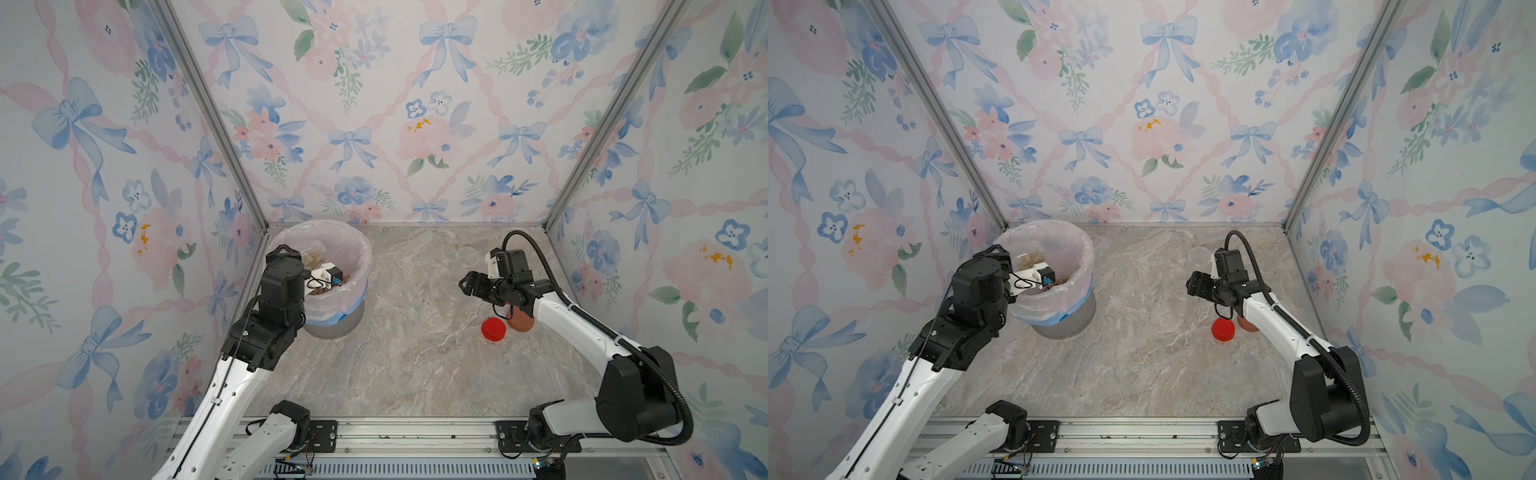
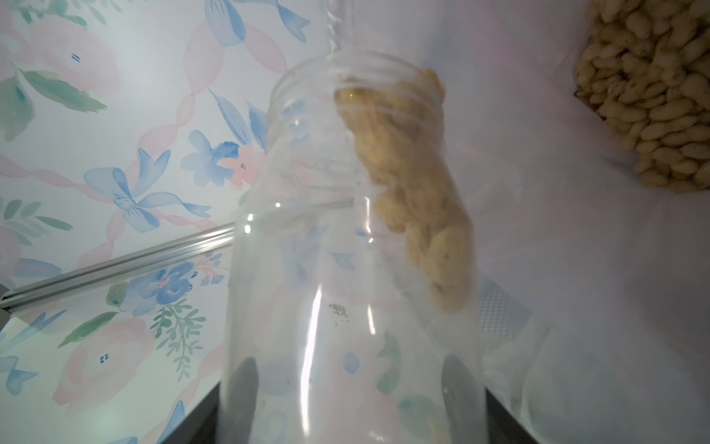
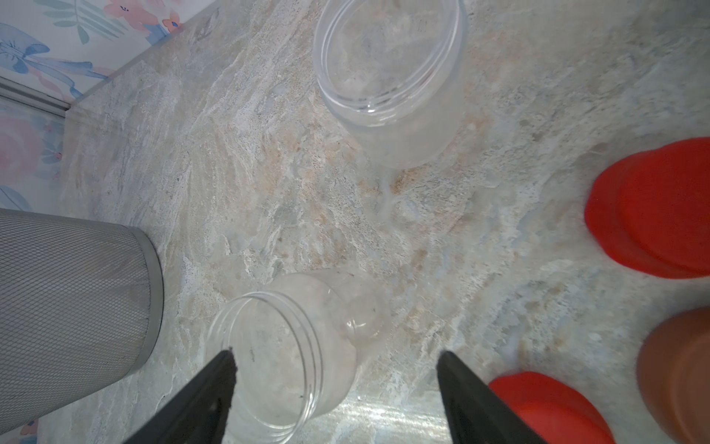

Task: Empty moldy peanuts from jars
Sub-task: Pour the moldy peanuts from the jar into the trash bin.

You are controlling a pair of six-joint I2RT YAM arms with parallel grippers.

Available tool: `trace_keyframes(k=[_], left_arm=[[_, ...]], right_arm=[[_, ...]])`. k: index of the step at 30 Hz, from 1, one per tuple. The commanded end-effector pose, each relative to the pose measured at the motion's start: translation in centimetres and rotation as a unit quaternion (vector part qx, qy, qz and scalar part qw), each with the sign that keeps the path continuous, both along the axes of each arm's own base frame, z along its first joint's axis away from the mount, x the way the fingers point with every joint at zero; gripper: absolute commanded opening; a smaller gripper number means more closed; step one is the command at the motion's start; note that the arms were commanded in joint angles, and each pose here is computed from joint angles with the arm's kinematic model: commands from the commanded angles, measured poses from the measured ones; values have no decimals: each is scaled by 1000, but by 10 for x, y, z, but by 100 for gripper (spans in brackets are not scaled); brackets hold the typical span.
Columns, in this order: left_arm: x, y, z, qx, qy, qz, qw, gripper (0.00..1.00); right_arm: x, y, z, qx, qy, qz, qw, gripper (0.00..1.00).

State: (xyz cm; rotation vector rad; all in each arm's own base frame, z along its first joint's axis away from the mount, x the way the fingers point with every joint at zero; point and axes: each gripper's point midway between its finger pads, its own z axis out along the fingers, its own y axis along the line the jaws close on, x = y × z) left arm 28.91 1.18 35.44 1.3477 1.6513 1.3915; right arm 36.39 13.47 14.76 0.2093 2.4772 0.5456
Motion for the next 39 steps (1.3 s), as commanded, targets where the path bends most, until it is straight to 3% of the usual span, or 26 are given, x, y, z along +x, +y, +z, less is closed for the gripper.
trace_keyframes(k=[1,3,5,6,8,13,15,20,22,24,26,28,30,31,32,34,37,39], left_arm=[[-4,6,-13,-9,17,-12,1000,11],[-5,1,-14,9,16,5,1000,10],[-3,0,-16,-24,15,-17,999,14],[-7,1,-19,10,24,-14,1000,12],[-7,-5,-4,-12,-1,-7,1000,14],[-2,0,-9,2,17,-11,1000,13],[1,-6,-5,-34,7,-17,999,15],[-4,0,-4,-4,13,-4,1000,12],[-1,-9,-2,-55,-1,-39,998,17],[-3,-4,-10,1,13,-26,1000,11],[1,-4,13,-52,-20,-19,998,15],[-4,-8,9,-24,-15,-15,999,14],[1,2,-6,-39,4,-13,999,16],[-1,4,-11,-5,16,6,1000,15],[-2,-4,-5,-8,9,8,1000,14],[7,-10,-2,-44,11,-30,999,15],[32,-3,-11,18,42,6,999,10],[35,-20,3,-7,23,-6,1000,12]], right_arm=[[7,3,17,-1,-25,2,1000,85],[9,8,21,7,-27,11,1000,85],[11,12,22,1,-28,17,999,85],[12,14,22,1,-30,18,999,85],[12,16,21,1,-29,19,999,85],[12,18,19,4,-32,16,999,85],[12,19,20,6,-33,18,999,85],[9,17,22,1,-38,19,999,85],[10,17,22,2,-40,18,999,85],[12,21,22,9,-39,23,999,85],[11,22,20,6,-35,27,999,85],[11,22,19,6,-36,27,999,85],[11,22,19,8,-38,25,999,85],[12,23,19,10,-39,24,999,85],[12,23,19,10,-38,25,999,85],[13,24,20,10,-40,24,999,85],[22,35,26,24,-43,38,998,85],[21,37,30,8,-42,48,998,84]])
